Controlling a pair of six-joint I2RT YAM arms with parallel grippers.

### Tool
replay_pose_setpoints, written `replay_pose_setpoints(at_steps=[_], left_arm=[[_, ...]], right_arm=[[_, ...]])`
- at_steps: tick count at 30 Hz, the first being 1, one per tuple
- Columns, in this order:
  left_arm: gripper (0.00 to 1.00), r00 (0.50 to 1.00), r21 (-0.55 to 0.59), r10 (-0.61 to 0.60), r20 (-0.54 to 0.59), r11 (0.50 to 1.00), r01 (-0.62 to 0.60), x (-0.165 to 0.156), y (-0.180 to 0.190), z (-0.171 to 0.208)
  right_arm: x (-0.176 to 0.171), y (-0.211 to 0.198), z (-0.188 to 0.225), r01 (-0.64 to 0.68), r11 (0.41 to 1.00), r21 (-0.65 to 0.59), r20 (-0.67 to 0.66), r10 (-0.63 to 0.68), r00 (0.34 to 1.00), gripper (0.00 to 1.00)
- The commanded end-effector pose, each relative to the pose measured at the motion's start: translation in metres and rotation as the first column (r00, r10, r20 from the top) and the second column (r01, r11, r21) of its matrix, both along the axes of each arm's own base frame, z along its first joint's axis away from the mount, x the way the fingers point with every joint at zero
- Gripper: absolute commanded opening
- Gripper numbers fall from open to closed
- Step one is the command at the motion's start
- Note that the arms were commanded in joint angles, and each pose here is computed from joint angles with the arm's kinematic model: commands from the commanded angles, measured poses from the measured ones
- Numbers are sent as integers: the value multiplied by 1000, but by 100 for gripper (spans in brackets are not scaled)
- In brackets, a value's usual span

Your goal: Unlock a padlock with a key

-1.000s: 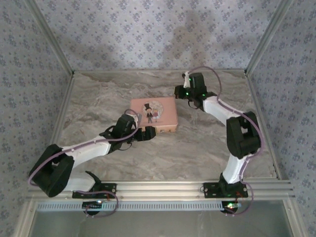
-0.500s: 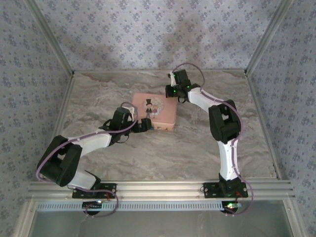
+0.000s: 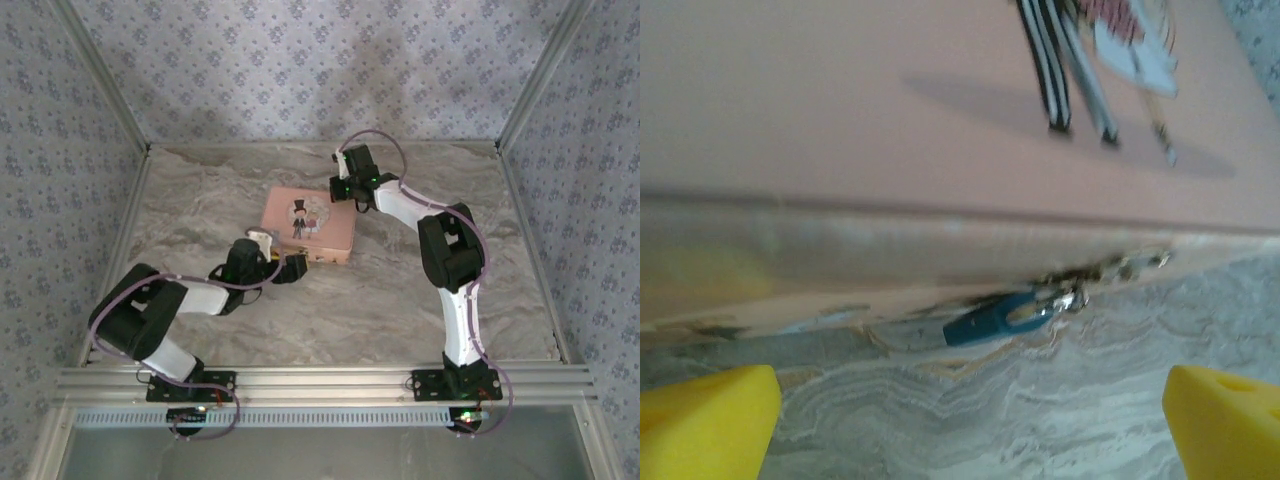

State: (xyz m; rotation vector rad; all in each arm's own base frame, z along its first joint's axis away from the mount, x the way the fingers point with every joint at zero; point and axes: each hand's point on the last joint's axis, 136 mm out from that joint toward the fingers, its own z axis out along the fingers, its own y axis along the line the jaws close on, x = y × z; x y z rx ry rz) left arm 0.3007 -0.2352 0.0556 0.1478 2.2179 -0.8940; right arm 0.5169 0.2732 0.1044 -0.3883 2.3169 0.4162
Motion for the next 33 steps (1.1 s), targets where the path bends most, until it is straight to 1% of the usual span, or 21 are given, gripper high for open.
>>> replay_pose_setpoints(at_steps=[1,6,8,12,15,18,25,29,33], left_arm=[[98,979,-36,-44,197,998,52,12,-21,33],[97,960,-28,-110,256,992,121,12,-41,33],[97,956,-31,-129,264,989,142,14,-48,32],[92,940,-51,-215,266,970,236,9,-70,33],[91,928,-57,-244,281,961,270,7,-79,36],[87,915,-83,-272,297,948,308,5,-86,41],[88,908,-107,-289,302,937,334,5,-93,44],[89,893,-122,-293,342,928,351,7,-98,56],[87,873,-155,-313,374,907,391,3,-104,69]], right_arm=[[-25,-2,-28,-38,997,-69,-86,32,996,0],[-28,-1,-32,-46,996,-72,-91,40,995,0],[-29,0,-35,-51,996,-73,-93,44,995,0],[-33,3,-41,-62,995,-75,-102,54,993,0],[-36,5,-47,-69,994,-82,-111,60,992,0],[-39,5,-53,-70,994,-86,-121,59,991,0],[-45,5,-61,-73,993,-88,-135,61,989,0],[-49,7,-64,-79,993,-89,-141,66,988,0],[-51,7,-65,-79,992,-96,-142,65,988,0]])
